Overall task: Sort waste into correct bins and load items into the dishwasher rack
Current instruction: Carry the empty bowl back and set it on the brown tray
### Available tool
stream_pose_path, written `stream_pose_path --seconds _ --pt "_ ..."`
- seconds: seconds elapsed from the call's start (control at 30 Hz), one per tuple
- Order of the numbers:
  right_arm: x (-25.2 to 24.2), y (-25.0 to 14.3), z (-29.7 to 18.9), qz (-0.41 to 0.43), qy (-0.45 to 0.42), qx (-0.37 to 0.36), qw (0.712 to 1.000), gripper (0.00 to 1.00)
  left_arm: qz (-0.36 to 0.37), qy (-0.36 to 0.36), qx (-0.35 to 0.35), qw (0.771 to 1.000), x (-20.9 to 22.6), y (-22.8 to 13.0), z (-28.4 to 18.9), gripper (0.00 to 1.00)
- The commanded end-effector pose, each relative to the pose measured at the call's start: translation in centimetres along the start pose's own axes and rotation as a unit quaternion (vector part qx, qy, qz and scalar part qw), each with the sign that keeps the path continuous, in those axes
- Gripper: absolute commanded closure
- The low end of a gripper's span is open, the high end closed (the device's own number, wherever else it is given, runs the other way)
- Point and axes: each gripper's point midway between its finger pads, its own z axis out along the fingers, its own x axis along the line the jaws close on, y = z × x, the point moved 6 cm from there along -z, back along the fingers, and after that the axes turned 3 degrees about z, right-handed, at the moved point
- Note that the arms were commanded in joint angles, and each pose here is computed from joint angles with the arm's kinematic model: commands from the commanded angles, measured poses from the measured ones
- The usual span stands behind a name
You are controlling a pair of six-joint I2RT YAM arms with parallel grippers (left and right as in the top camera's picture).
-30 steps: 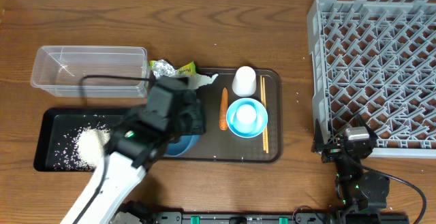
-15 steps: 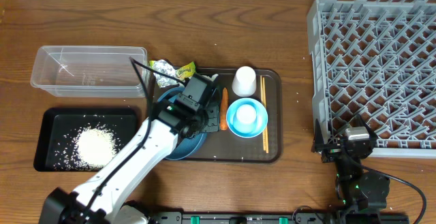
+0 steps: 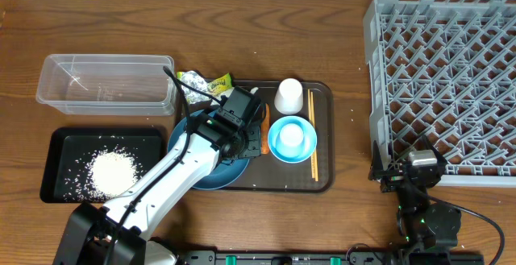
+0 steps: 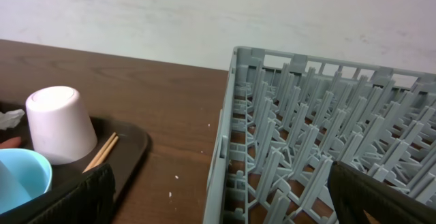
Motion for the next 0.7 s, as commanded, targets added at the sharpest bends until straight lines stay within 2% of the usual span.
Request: stream_pose_path --seconds 0.0,0.4,0.47,0.57,0.67 --pt "-0.2 0.0 0.0 -0.006 -0.006 -0.001 1.0 0.01 -0.002 -0.028 0.01 1.0 -0.9 -0.2 -0.4 0.74" --pt "-0.2 0.0 0.0 -0.006 -0.006 -0.001 1.0 0.01 0.018 -0.069 -0.021 0.997 -2.7 -1.0 -3.5 0.75" --pt "-0.2 0.0 0.0 -0.006 -0.006 -0.001 1.0 0.01 0.026 -0.078 -0.03 0.996 -3.1 -1.2 -4.2 0.71" --pt "-0.2 0.0 0.0 -0.006 -0.006 -0.001 1.0 0.01 0.039 -0.088 -0.044 0.994 -3.2 -1.5 -5.5 0.61" --pt "-0.2 0.0 0.0 -0.006 -0.006 -0.001 1.0 0.01 0.053 -0.051 -0.081 0.994 -1.8 -0.9 -6.5 0.59"
